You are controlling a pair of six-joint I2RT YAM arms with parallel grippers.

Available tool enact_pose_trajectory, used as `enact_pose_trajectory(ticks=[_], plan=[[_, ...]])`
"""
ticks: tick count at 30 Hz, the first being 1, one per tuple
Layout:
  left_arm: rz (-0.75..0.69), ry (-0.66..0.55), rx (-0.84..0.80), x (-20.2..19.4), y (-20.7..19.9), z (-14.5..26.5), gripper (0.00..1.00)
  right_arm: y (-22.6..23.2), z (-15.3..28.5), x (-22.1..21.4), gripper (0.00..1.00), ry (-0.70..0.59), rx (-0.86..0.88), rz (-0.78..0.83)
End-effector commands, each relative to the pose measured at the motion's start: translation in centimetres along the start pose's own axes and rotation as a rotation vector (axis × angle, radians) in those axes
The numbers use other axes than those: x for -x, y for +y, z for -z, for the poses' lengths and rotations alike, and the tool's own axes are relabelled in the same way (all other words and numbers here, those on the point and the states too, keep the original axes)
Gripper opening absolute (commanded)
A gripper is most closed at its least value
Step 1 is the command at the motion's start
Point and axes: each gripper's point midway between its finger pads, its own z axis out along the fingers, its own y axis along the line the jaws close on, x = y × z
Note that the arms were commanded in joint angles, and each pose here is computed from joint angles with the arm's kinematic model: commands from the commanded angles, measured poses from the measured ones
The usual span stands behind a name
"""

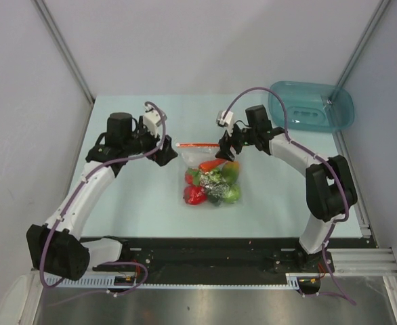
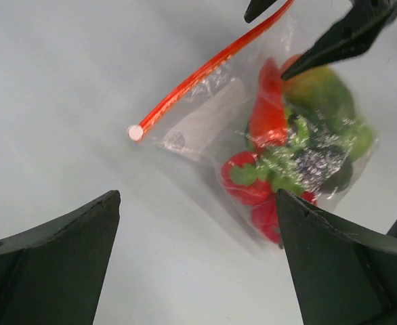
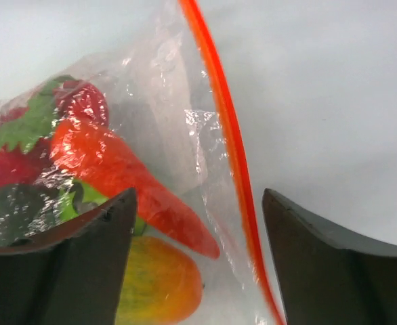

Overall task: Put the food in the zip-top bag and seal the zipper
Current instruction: Place the zipper food storage bag at the center of the board, then reset both arms

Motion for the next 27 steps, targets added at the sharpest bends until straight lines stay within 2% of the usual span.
enact_pose_trajectory(ticks=[1,6,9,13,17,21,24,27], plan=[[0.226,0.041,0.002,1.9,1.0,0.6,1.00,-4.1,4.0,6.7,0.88,-0.156,-0.174,0.055],[0.314,0.046,0.082,3.7,3.8,1.6,1.00,-5.1,11.8,12.4,1.00,-0.297,-0.310,0.032],[0.323,0.018,0.123,4.5,5.3,2.8,1.00,-5.4,17.0,13.3,1.00,-0.340,-0.393,-0.035],[0.289,0.014,0.199,4.9,6.5,4.2,1.00,-5.8,22.6,11.5,1.00,-0.341,-0.483,-0.179],[0.281,0.065,0.246,3.6,7.2,5.0,1.00,-7.6,28.0,5.8,1.00,-0.287,-0.665,-0.478],[0.292,0.109,0.289,1.6,7.2,5.7,1.00,-7.2,30.9,1.5,1.00,-0.274,-0.741,-0.652],[0.294,0.135,0.336,0.4,7.6,6.2,1.00,-6.4,31.9,-0.9,1.00,-0.267,-0.783,-0.695],[0.288,0.128,0.367,0.7,7.9,6.9,1.00,-5.8,32.4,-1.4,1.00,-0.268,-0.801,-0.691]])
